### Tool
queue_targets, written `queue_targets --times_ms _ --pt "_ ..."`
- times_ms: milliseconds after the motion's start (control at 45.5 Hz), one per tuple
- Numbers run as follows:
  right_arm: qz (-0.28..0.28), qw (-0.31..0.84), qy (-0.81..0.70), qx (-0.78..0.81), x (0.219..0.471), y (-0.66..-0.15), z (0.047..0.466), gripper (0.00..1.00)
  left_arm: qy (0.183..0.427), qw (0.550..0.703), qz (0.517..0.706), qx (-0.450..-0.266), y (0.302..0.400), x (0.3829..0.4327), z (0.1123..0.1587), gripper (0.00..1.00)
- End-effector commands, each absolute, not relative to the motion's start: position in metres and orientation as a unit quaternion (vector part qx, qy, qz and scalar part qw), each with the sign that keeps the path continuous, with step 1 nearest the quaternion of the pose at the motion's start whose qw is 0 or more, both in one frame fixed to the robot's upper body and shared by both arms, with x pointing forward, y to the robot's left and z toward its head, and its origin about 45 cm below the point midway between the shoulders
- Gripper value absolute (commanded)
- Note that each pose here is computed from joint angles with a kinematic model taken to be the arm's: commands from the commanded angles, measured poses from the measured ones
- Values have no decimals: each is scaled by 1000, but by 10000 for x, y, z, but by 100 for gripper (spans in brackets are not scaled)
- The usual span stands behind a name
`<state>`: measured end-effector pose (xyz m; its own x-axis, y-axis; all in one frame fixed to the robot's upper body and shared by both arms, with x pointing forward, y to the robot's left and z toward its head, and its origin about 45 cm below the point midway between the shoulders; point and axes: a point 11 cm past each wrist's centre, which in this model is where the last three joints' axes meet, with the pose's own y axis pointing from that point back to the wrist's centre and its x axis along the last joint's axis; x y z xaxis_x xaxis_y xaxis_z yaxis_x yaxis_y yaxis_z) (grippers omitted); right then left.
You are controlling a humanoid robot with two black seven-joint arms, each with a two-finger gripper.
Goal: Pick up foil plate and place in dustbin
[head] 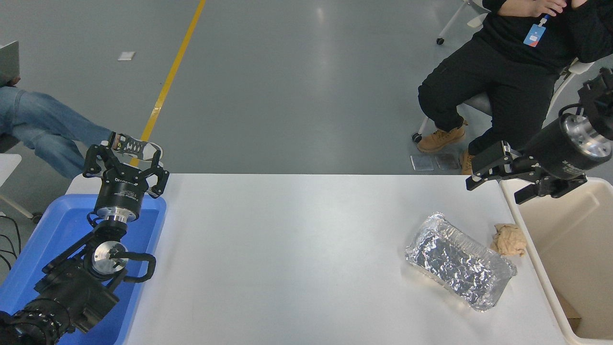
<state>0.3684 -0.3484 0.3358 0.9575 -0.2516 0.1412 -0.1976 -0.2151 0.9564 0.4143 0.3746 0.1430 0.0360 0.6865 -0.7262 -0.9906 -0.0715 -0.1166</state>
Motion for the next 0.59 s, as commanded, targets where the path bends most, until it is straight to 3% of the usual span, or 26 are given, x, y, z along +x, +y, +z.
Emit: queue_targets --times_ms 0,198,330,571 --pt "-51 598 -179 780 3694 -3629 3325 100 232 641 654 -328 3746 4143 1430 99" --pt "-79 615 -171 766 3584 -3798 3100 100 232 641 654 -328 3746 4143 1430 99" --pt "-53 633 -225 738 3655 -4042 2829 100 232 641 654 -328 3746 4143 1430 99" --pt "-76 652 -242 714 3413 -4268 2272 100 232 641 654 -328 3746 4143 1430 99"
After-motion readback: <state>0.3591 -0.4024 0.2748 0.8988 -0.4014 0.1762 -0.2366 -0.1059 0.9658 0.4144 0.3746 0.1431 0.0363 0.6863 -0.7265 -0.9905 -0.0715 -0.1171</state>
